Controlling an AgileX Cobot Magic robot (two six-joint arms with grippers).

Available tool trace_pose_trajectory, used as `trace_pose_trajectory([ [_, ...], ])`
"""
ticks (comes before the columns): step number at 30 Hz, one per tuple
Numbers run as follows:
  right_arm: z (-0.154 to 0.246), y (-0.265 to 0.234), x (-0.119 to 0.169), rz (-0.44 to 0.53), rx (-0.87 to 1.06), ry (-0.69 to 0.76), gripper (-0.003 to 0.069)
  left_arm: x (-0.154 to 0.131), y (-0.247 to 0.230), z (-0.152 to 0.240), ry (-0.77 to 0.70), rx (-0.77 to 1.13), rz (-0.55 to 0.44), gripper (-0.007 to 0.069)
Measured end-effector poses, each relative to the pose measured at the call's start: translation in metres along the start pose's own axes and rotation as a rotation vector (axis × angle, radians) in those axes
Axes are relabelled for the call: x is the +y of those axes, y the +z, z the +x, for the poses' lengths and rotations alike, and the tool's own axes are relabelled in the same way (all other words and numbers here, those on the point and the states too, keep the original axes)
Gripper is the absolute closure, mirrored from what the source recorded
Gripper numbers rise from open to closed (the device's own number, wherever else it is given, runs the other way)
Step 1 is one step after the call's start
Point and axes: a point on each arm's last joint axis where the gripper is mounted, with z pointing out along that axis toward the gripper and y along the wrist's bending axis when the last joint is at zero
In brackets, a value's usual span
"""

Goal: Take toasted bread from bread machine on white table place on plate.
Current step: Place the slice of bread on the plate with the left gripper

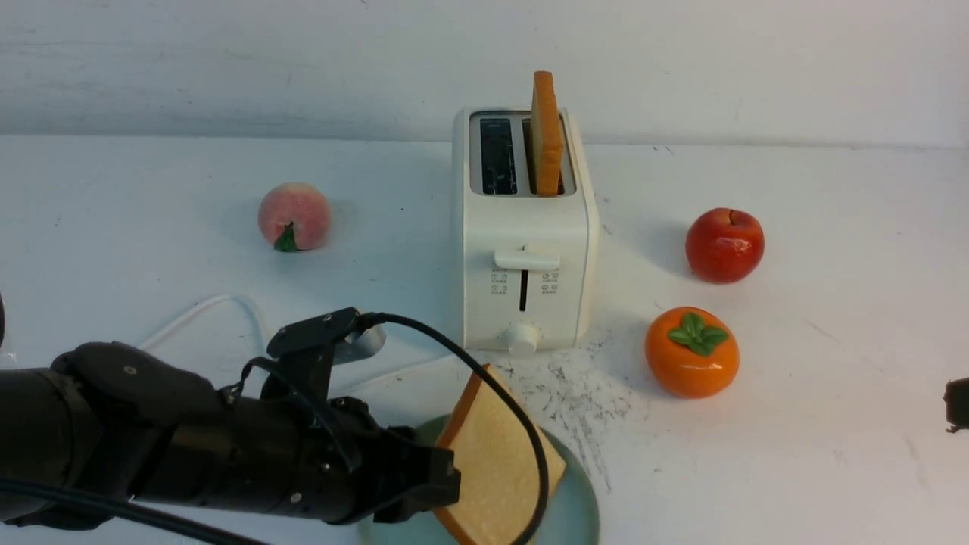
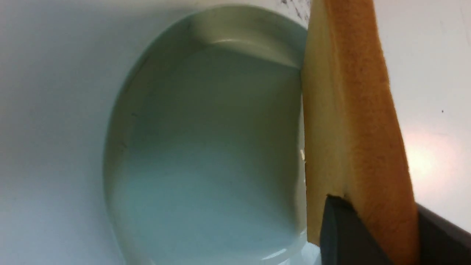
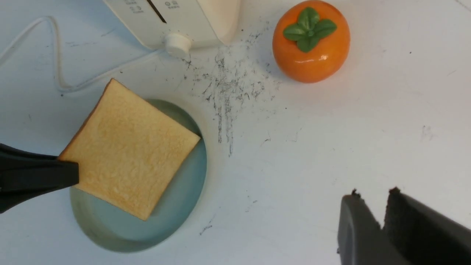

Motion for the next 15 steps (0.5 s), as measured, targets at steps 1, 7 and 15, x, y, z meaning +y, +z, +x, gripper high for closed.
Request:
trace_pose_trajectory([
  [1, 0.000, 0.000, 0.000, 0.000, 0.000, 0.000, 0.0531, 0.001, 0.000, 0.001, 0.021, 0.010, -0.006, 0.0369],
  [7, 0.000, 0.000, 0.001, -0.012, -0.002, 0.010, 0.0524, 0.002, -0.004, 0.007, 0.176, 0.079, -0.027, 0.0148],
  [15, 0.000, 0.000, 0.002, -0.023, -0.004, 0.019, 0.0521, -0.005, -0.034, 0.006, 0.322, 0.060, -0.096, 0.0107],
])
